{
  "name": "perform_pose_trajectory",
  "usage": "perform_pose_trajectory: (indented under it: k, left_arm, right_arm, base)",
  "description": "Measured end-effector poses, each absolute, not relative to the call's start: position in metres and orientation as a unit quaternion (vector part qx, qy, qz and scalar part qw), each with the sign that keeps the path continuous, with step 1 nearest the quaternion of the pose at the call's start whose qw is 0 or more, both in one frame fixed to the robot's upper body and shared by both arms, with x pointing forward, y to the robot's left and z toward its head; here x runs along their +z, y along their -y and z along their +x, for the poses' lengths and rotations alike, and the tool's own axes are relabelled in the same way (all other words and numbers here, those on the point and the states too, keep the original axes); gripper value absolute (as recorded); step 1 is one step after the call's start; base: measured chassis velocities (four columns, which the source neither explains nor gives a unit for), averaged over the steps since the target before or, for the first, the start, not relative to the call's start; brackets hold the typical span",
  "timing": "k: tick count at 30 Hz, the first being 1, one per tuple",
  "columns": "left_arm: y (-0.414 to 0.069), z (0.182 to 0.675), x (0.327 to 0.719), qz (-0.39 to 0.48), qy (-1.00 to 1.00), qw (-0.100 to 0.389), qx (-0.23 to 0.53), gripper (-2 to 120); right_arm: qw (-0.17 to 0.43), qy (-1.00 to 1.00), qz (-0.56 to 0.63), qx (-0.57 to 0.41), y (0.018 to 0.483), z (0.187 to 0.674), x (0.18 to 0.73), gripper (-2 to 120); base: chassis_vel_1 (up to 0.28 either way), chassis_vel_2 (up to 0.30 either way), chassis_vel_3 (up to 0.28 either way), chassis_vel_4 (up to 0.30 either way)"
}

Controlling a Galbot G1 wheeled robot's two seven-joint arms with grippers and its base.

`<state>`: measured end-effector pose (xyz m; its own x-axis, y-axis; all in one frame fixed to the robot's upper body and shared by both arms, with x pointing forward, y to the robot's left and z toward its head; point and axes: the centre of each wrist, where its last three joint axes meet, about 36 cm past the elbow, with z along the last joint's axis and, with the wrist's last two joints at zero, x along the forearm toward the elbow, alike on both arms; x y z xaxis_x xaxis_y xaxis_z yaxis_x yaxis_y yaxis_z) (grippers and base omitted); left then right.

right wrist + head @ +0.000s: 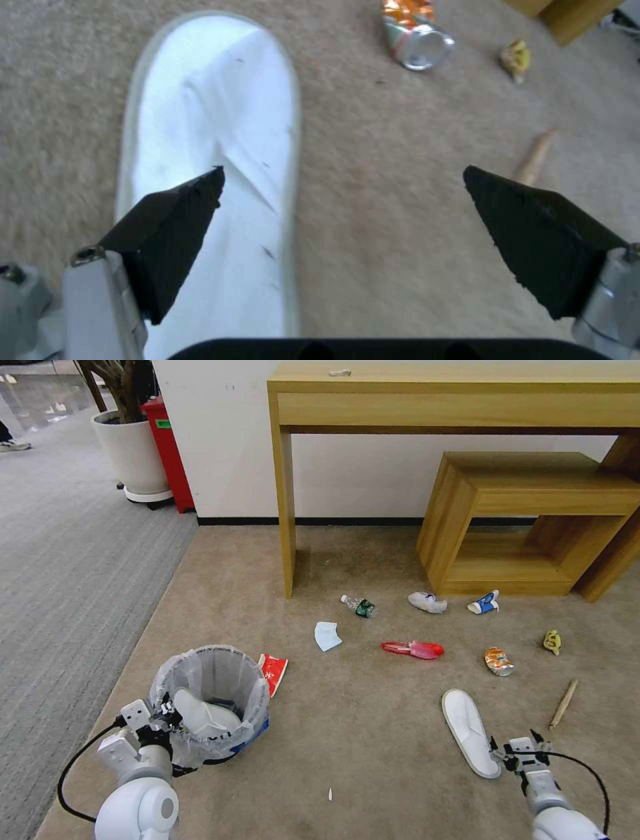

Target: Pick up the trash bin and place the garbage on the floor into it.

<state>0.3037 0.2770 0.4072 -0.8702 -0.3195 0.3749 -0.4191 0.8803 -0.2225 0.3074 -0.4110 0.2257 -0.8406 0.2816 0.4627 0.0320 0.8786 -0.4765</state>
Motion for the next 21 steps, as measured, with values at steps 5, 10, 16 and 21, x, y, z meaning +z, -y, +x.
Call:
perform_pose_trajectory:
  k: [5,10,16,21]
  left_arm:
    - [-0.277,0.299,0.409,0.197,0.955,0.164,0.150,3]
    - [-0.278,0.297,0.410,0.198,0.955,0.163,0.148,3]
    - [-0.278,0.296,0.410,0.197,0.955,0.162,0.149,3]
    - [-0.278,0.296,0.410,0.197,0.955,0.162,0.149,3]
  right_arm:
    - [0.269,0.934,-0.082,0.218,0.390,0.338,0.198,93]
    - [0.272,0.934,-0.082,0.216,0.384,0.350,0.186,92]
    - [0.276,0.932,-0.086,0.218,0.383,0.357,0.171,92]
    - [0.276,0.932,-0.086,0.218,0.385,0.364,0.166,92]
  base:
    - [0.000,0.000,0.000,0.000]
    - [0.000,0.000,0.000,0.000]
    - [0.000,0.000,0.000,0.000]
    - [0.000,0.000,0.000,0.000]
